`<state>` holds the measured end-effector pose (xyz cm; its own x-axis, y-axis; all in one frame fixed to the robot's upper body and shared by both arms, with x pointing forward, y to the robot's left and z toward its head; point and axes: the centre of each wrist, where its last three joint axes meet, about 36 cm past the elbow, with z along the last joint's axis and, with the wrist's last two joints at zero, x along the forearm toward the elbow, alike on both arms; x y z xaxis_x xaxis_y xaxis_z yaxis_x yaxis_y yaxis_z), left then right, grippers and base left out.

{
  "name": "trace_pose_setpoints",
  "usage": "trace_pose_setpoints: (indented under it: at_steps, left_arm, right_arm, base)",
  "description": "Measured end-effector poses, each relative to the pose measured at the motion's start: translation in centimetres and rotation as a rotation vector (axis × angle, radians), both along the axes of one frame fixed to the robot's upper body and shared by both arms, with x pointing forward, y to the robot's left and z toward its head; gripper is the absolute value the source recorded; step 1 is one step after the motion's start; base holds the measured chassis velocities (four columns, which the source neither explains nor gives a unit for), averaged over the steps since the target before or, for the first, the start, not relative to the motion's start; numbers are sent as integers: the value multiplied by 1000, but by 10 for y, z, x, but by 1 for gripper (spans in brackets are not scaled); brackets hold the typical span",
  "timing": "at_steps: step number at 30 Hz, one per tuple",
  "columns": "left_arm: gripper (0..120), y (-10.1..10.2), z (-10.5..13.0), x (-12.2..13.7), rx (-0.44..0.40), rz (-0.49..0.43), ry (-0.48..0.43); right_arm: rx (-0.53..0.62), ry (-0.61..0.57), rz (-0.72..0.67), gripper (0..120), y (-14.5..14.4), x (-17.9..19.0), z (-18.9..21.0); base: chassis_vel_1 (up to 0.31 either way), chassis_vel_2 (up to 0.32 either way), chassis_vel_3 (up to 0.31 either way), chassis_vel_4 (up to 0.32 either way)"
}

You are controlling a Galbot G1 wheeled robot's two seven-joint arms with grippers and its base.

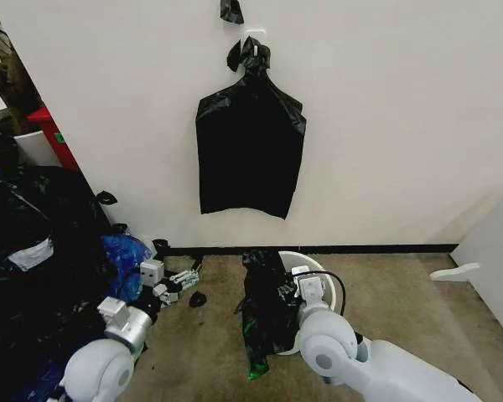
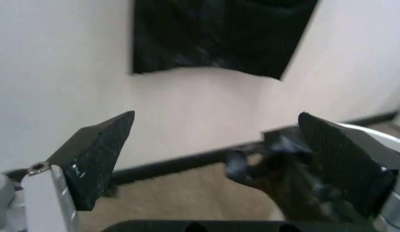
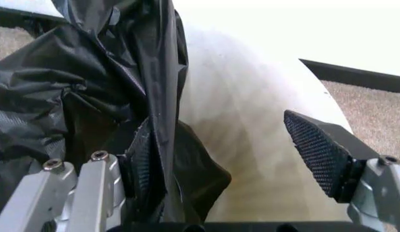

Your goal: Place the garbage bag over the trash bin.

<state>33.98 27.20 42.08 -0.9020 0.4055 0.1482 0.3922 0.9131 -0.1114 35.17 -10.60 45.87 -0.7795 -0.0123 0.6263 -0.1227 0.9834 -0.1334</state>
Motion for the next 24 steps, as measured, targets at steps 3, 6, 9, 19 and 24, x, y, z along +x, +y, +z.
trace_pose_setpoints:
  at_steps: [3, 6, 9, 19, 24]
  left_arm:
    - [100, -15, 4, 3, -13, -52, 83]
    - [100, -36, 13, -2, -29, -72, 189]
    - [100, -45, 18, -5, -9, -71, 221]
    - [100, -96, 53, 12, 75, -66, 333]
    - [100, -113, 65, 29, 89, -35, 392]
  right_arm:
    - [2, -4, 4, 70, -2, 2, 1]
    - [3, -11, 3, 70, -3, 6, 3]
    - [4, -13, 0, 70, -3, 7, 4]
    - [12, 1, -22, 70, -7, 9, 0]
    - [13, 2, -28, 70, -7, 9, -1]
  base:
    - [0, 0, 0, 0]
    - [0, 0, 0, 0]
    - [0, 0, 0, 0]
    - [0, 0, 0, 0]
    - [0, 0, 0, 0]
